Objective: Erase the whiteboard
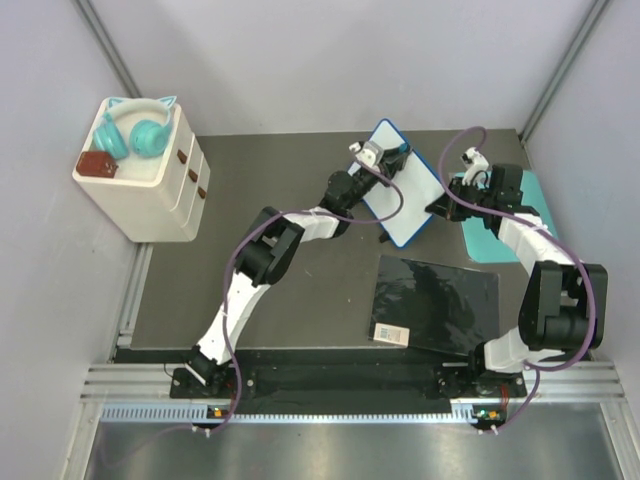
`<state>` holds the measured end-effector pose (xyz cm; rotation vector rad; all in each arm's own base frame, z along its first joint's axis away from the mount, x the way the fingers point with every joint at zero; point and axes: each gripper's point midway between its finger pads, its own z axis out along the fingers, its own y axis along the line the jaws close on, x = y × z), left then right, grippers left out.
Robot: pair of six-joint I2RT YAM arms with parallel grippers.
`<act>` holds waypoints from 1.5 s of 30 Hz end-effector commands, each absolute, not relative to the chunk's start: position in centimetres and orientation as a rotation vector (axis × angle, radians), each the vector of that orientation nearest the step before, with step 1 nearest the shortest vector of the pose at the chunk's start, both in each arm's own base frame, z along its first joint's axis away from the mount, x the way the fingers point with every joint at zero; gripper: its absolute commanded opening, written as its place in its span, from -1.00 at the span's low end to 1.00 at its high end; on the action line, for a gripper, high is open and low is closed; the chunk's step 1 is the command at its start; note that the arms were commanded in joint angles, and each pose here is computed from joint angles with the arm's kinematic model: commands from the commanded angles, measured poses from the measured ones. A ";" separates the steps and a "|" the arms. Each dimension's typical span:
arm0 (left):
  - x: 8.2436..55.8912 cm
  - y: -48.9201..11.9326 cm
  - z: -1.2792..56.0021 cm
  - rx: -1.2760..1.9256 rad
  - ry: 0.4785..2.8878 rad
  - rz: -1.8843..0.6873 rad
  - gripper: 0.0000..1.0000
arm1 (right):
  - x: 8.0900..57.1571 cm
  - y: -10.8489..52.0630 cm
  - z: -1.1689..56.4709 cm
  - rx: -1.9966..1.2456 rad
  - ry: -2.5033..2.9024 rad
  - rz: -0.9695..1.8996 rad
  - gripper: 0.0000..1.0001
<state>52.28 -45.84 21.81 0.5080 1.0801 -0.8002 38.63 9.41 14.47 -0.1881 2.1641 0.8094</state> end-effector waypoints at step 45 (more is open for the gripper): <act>45.1 -50.5 19.7 0.630 1.018 -0.825 -1.00 | 37.7 10.1 11.1 -0.260 2.257 0.770 -1.00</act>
